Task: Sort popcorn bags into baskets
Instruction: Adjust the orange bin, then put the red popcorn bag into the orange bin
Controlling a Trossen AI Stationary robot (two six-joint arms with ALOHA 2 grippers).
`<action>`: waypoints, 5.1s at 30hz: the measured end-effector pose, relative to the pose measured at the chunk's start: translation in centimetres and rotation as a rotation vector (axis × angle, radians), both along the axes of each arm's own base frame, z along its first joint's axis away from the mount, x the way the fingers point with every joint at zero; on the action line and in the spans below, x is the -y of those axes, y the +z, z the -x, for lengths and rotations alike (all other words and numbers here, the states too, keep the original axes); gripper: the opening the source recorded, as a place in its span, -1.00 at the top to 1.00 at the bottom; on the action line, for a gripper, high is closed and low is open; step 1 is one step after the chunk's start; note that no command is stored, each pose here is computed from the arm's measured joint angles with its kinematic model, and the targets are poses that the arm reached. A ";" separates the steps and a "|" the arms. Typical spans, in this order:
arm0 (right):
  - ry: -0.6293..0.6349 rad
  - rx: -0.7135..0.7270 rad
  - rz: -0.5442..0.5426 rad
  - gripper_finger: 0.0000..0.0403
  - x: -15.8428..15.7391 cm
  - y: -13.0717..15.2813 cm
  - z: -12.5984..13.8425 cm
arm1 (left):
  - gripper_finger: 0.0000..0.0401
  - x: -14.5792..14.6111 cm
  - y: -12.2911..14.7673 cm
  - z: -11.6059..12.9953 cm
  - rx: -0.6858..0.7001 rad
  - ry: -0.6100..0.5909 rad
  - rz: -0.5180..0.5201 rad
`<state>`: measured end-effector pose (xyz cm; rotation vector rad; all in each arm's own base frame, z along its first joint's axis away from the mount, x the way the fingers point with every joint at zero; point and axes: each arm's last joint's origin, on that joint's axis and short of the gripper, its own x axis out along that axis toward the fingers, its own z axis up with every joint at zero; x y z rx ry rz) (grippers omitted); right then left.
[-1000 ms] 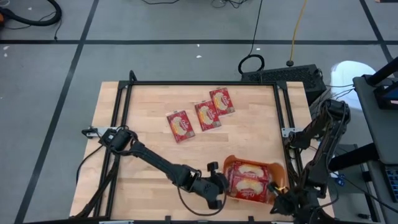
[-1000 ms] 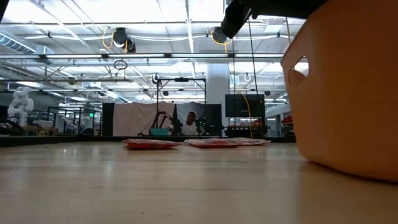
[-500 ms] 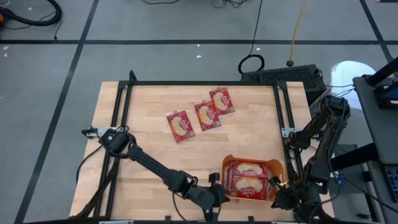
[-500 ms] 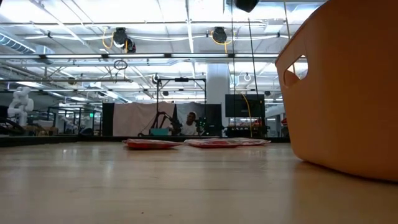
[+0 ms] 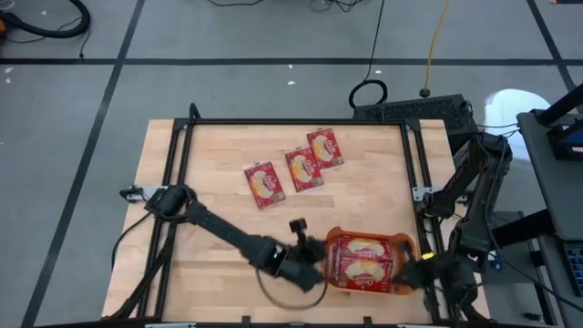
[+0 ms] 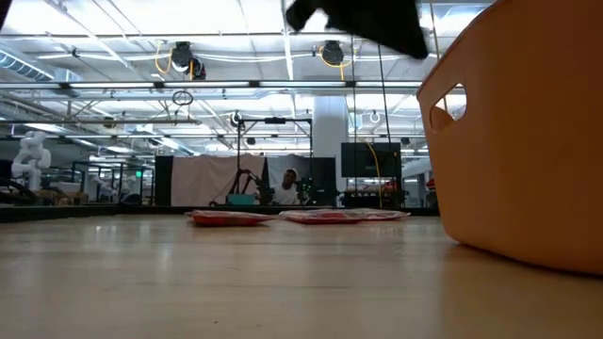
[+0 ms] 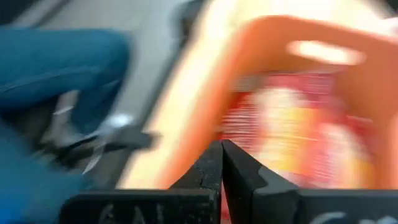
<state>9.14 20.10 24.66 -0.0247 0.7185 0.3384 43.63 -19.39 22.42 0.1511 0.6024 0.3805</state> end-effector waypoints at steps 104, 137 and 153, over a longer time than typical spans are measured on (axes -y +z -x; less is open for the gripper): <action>-0.228 0.401 0.117 1.00 7.4 -1.5 -9.9 | 0.99 -10.3 -10.4 7.1 -0.456 0.479 -0.241; -0.301 0.384 0.149 0.28 8.6 -3.6 -13.4 | 1.00 0.4 -0.7 5.7 -0.058 0.322 -0.239; -0.466 0.390 0.111 0.16 9.7 -3.6 -13.8 | 1.00 -1.7 5.4 3.5 -0.028 0.344 -0.258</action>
